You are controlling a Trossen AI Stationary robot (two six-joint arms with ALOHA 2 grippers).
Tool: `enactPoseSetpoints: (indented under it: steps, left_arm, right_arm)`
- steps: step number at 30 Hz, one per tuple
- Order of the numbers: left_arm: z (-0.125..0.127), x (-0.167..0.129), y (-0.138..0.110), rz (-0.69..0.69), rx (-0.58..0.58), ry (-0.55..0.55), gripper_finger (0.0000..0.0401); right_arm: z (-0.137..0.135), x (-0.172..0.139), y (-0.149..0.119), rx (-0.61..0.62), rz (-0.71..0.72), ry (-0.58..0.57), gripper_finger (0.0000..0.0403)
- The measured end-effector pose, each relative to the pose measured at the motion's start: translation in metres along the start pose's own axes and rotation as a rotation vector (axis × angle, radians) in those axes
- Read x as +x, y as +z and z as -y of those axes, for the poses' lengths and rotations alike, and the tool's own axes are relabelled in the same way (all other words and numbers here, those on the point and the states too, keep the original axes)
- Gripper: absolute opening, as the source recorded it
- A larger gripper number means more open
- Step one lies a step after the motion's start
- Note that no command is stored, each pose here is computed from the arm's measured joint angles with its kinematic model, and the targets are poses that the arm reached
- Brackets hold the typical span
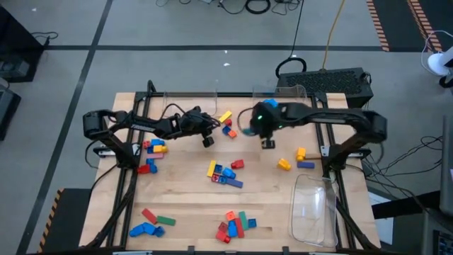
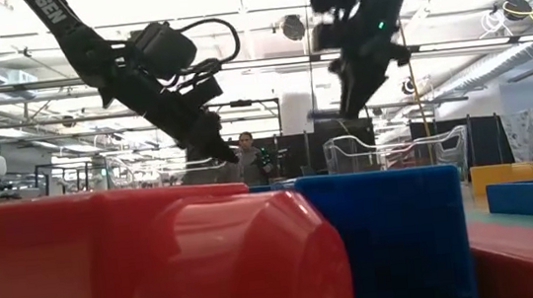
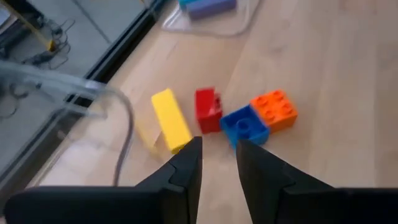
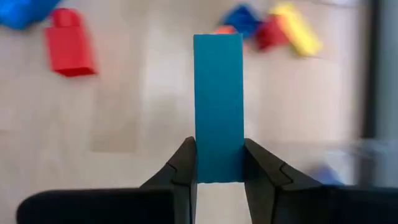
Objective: Sort blocks by size
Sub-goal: Put the light blue block into the top right transparent bin
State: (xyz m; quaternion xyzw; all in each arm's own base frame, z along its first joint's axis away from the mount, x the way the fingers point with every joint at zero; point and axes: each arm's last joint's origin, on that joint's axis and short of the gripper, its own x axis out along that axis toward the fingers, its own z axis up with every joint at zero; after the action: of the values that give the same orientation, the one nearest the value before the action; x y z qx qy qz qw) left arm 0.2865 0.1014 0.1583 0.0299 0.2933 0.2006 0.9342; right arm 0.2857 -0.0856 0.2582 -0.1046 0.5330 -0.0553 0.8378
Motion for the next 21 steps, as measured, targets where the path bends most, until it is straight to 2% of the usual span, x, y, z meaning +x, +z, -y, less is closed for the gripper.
enactPoseSetpoints:
  steps: [6,10,15,21]
  left_arm:
    - [0.0,0.0,0.007,0.074,0.009,-0.011,0.0102]
    - [0.001,-0.001,0.013,0.141,0.002,-0.048,0.0102]
    - [0.0,-0.002,0.021,0.202,-0.004,-0.051,0.0102]
    - [0.001,-0.002,0.035,0.236,0.0,-0.054,0.0102]
  right_arm:
    - [0.029,-0.049,-0.02,0.164,0.097,-0.13,0.007]
    - [0.05,-0.062,-0.032,0.373,0.155,-0.195,0.007]
    - [0.075,-0.058,-0.046,0.641,0.148,-0.239,0.007]
    - [0.101,-0.032,-0.062,0.824,0.054,-0.259,0.0071]
